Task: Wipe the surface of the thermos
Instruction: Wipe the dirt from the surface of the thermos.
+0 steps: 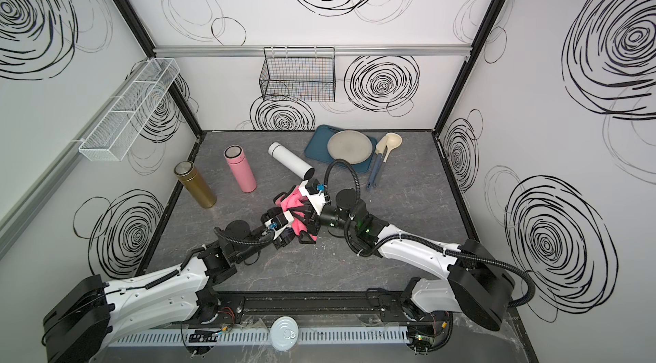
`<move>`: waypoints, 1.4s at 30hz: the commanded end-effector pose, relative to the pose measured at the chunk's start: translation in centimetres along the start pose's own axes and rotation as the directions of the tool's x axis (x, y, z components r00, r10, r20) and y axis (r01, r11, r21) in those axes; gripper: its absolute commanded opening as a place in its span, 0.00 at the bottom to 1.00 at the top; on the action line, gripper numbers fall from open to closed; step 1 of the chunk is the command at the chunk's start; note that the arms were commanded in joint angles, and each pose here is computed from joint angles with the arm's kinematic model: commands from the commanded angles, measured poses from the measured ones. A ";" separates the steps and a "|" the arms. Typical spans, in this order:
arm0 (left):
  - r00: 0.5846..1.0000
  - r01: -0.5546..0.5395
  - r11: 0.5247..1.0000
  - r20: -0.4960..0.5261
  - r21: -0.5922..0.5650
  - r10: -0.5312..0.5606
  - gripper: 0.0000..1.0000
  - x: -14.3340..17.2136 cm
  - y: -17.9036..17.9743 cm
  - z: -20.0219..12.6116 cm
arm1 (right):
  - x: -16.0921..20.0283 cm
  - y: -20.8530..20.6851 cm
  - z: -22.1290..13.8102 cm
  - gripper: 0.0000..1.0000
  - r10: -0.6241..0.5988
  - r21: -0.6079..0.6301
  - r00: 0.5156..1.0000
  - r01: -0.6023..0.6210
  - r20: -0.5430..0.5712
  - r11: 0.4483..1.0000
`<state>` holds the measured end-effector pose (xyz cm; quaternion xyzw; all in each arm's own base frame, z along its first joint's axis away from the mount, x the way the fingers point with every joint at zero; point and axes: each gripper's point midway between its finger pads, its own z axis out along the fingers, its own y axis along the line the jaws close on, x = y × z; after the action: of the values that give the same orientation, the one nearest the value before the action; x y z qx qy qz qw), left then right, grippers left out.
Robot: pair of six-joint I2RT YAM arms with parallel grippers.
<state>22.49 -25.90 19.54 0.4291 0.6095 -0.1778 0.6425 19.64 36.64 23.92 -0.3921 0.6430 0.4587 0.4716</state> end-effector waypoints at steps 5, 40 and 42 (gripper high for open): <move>0.830 -0.020 0.993 0.552 -0.118 0.082 0.00 -15.4 3.2 -4.7 | 8.4 1.4 1.4 0.00 0.052 0.001 0.961 -0.054 -0.270 0.999; 0.811 0.261 0.926 0.583 -0.273 -0.057 0.00 -14.7 8.1 -7.2 | 6.1 -13.1 -9.5 0.00 0.363 0.466 0.921 -0.386 0.142 0.796; 0.775 0.374 0.885 0.617 -0.276 -0.135 0.00 -14.7 9.5 -8.1 | 6.8 -13.3 -9.4 0.00 0.374 0.460 0.916 -0.397 0.143 0.795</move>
<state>21.95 -22.64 31.34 0.2655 0.5072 -0.2264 0.7880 27.57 24.03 15.46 -0.1438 0.7968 0.3683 0.4569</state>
